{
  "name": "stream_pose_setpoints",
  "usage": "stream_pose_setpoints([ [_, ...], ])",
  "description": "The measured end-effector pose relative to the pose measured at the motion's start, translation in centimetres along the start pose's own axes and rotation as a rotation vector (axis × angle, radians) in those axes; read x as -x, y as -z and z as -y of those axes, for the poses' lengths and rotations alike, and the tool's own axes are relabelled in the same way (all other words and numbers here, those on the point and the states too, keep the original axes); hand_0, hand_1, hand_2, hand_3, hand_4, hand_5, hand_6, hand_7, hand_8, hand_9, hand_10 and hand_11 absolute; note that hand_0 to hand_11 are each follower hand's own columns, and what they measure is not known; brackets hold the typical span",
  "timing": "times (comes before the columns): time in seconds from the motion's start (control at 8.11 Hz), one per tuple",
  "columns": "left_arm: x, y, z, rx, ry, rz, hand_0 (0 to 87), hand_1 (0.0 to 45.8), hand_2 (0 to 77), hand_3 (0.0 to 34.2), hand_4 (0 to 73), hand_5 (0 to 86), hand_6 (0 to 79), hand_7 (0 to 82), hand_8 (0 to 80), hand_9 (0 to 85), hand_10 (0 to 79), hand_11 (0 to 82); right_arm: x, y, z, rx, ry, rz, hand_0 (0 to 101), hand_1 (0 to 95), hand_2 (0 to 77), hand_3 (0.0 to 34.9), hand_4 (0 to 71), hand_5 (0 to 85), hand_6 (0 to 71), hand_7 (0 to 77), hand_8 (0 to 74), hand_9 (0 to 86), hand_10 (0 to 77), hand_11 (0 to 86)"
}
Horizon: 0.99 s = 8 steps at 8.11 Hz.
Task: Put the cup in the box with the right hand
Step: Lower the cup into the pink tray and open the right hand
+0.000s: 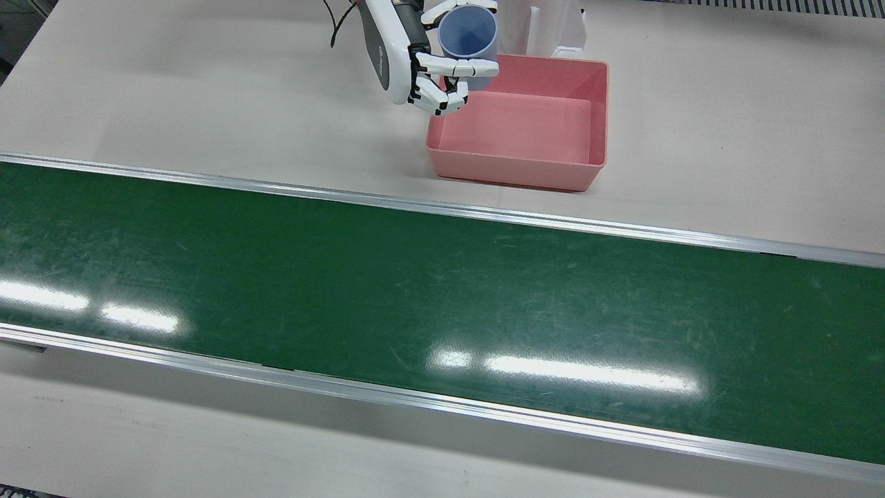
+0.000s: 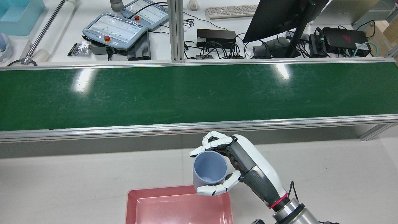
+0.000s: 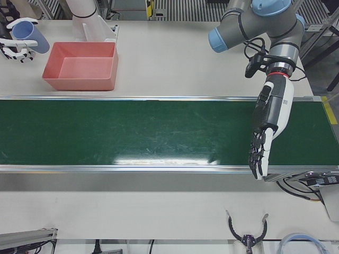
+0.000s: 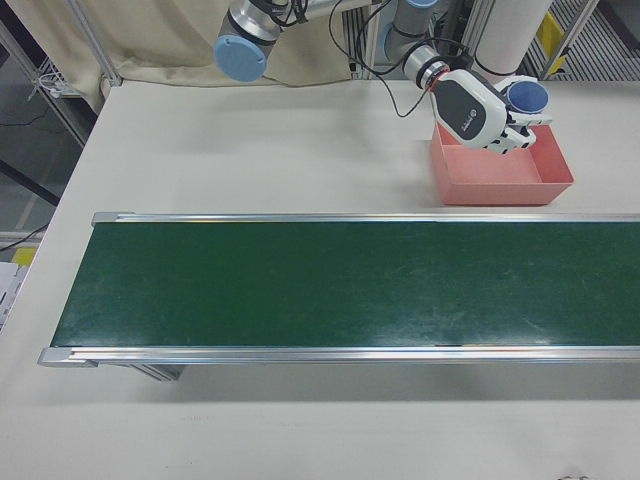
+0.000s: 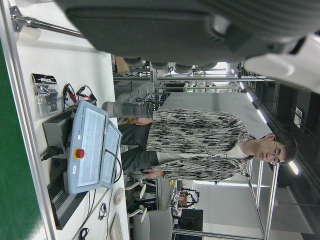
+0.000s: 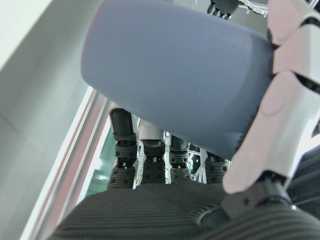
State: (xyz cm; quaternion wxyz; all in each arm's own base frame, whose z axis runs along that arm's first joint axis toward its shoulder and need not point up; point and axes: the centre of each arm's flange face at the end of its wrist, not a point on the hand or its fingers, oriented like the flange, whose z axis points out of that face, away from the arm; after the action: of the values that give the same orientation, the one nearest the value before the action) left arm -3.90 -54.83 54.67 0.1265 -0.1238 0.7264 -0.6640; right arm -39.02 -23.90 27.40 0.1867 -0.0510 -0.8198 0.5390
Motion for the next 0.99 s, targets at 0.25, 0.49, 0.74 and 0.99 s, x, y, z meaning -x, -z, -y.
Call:
stream_pose_setpoints([
  [0.25,0.0,0.0,0.0,0.001,0.0,0.0,0.0,0.5,1.1,0.0,1.1,0.5,0.0,0.5,0.0,0.0,0.0,0.0,-6.8,0.0,1.5,0.002,0.02,-0.034,55,3.8,25.6,0.0,39.8,10.4,28.9,69.8,51.8,72.0,39.3,54.0],
  [0.49,0.0,0.0,0.0,0.001,0.0,0.0,0.0,0.5,1.1,0.0,1.1,0.5,0.0,0.5,0.0,0.0,0.0,0.0,-11.0,0.3,1.3,0.013,0.005,-0.059,60,20.2,19.6,0.0,27.8,4.4,3.3,32.2,0.0,0.0,0.5,19.6],
  [0.74,0.0,0.0,0.0,0.001,0.0,0.0,0.0,0.5,1.1,0.0,1.1,0.5,0.0,0.5,0.0,0.0,0.0,0.0,-11.2,0.3,-0.3,0.028,-0.031,-0.055,54,6.5,1.6,0.0,10.9,3.8,3.3,9.3,6.5,0.5,0.0,1.1],
  [0.99,0.0,0.0,0.0,0.001,0.0,0.0,0.0,0.5,1.1,0.0,1.1,0.0,0.5,0.5,0.0,0.0,0.0,0.0,-9.1,0.2,-1.7,0.046,-0.076,-0.034,55,10.9,1.1,0.0,19.1,5.5,3.3,11.4,6.0,8.7,0.0,0.5],
])
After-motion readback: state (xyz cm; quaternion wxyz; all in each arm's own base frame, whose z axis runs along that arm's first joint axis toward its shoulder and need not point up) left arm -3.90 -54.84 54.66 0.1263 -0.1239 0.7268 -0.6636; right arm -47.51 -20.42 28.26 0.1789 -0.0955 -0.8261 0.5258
